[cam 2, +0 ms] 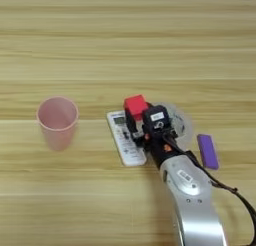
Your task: Move the objects on the table
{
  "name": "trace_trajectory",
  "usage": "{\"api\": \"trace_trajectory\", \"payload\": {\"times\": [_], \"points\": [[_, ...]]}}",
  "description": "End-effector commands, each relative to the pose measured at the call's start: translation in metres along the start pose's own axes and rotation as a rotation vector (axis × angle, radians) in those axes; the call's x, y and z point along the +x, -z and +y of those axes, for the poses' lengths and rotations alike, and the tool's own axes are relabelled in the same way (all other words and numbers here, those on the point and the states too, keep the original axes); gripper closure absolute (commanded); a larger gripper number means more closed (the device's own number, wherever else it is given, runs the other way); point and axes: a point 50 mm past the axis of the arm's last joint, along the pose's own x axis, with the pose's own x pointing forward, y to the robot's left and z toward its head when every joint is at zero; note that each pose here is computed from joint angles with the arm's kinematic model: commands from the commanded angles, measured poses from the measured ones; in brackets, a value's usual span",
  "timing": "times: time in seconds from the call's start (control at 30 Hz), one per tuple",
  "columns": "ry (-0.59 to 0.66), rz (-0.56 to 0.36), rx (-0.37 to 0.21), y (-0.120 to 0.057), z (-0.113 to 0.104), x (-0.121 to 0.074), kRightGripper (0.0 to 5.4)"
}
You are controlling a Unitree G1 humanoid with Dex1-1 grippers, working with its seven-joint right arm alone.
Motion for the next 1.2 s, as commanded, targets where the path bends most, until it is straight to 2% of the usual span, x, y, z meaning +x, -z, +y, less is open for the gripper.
{"api": "trace_trajectory", "payload": {"times": [0.03, 0.37, 0.8, 1.2], "points": [[0.067, -0.089, -0.042, -0.022, -0.019, 0.002, 3.12], [0.148, -0.019, -0.022, -0.011, -0.035, -0.003, 3.12], [0.163, 0.035, 0.003, 0.000, -0.036, -0.007, 3.16], [0.161, 0.076, 0.004, 0.004, -0.035, -0.011, 3.16]]}}
